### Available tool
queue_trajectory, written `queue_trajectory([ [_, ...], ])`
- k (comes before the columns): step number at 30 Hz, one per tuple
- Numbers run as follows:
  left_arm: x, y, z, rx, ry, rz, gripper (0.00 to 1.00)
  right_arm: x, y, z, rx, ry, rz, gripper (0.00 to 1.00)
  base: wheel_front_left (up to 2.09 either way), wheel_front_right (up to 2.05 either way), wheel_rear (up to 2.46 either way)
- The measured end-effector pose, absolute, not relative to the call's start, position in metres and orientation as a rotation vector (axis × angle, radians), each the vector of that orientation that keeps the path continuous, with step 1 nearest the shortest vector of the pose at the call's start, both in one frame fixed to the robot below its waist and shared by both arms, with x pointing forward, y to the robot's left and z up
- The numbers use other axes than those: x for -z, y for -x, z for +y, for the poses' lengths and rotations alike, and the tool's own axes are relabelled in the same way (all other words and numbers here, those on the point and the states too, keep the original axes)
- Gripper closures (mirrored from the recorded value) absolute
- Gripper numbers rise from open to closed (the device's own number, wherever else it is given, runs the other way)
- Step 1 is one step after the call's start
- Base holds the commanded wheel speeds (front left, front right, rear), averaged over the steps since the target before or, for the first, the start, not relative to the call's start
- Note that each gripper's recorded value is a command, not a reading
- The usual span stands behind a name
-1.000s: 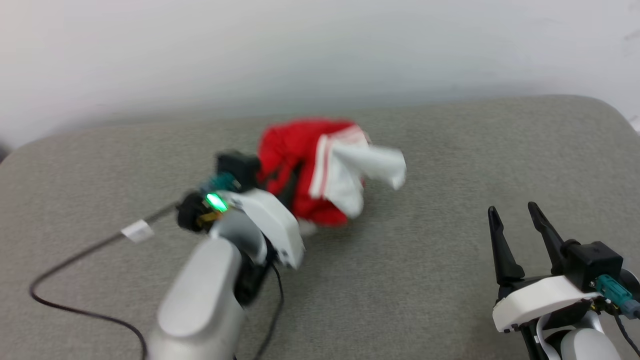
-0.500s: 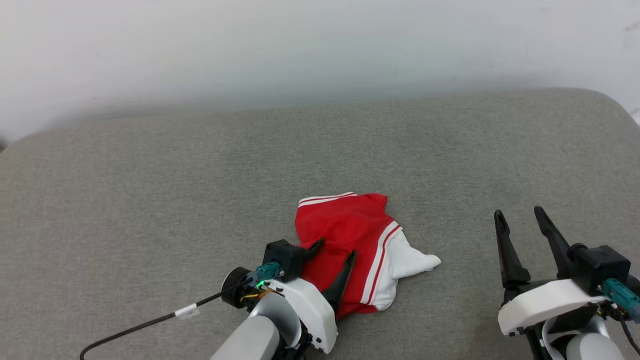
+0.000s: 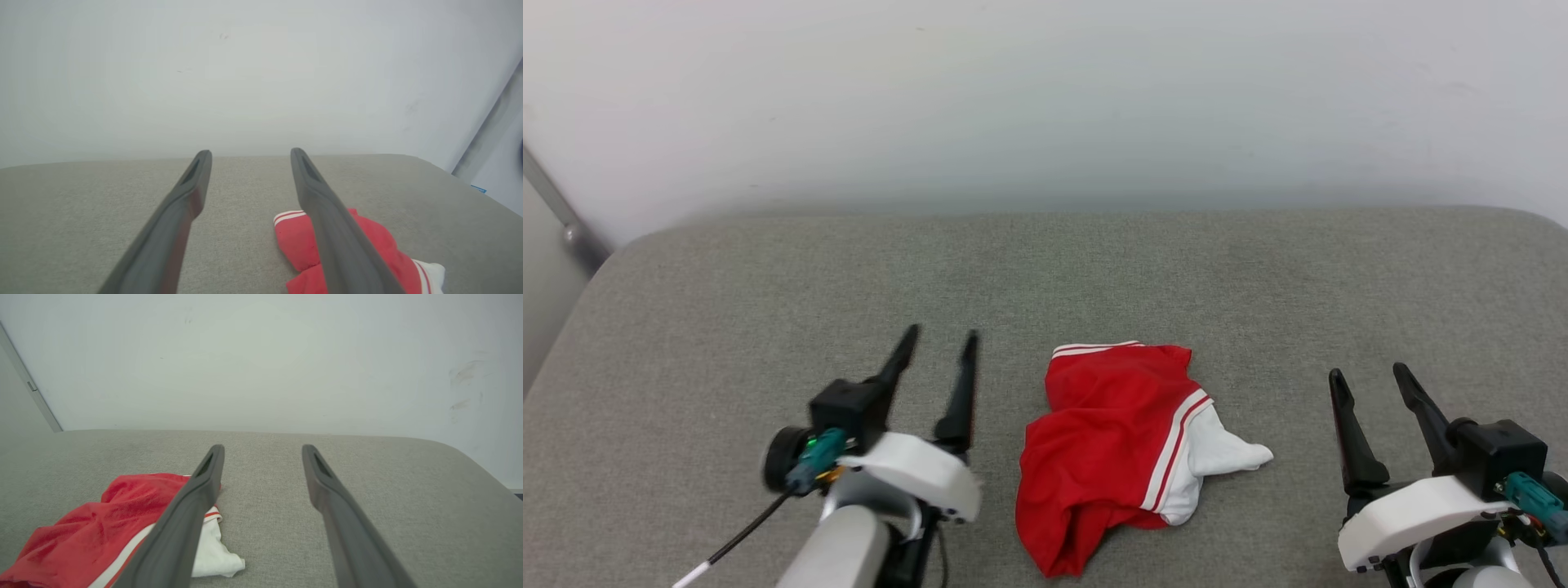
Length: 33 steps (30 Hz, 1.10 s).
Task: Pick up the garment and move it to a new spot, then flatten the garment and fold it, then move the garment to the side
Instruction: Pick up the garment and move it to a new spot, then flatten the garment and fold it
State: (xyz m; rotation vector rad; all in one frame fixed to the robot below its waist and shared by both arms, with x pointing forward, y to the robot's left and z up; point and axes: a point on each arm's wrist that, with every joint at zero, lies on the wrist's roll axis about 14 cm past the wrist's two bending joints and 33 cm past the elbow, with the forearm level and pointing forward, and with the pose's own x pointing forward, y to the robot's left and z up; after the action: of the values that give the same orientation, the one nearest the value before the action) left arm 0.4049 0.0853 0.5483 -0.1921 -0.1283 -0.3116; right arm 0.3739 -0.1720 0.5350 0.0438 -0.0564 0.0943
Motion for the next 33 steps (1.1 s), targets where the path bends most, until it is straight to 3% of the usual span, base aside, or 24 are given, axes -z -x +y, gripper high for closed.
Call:
queue_trajectory([
  [10, -0.523, -0.387, 0.174, 0.052, 0.132, -0.086, 0.0, -0.524, -0.366, -0.168, -0.107, -0.052, -0.019, 0.0, 0.0, 0.0, 0.0],
  [24, -0.532, -0.382, 0.167, 0.075, 0.122, -0.111, 0.0, -0.52, -0.367, -0.177, -0.079, -0.051, 0.001, 0.0, 0.0, 0.0, 0.0],
  [33, -0.541, -0.387, 0.165, 0.082, 0.127, -0.137, 0.0, -0.475, -0.385, -0.201, -0.007, -0.125, 0.25, 0.0, 0.0, 0.0, 0.0],
])
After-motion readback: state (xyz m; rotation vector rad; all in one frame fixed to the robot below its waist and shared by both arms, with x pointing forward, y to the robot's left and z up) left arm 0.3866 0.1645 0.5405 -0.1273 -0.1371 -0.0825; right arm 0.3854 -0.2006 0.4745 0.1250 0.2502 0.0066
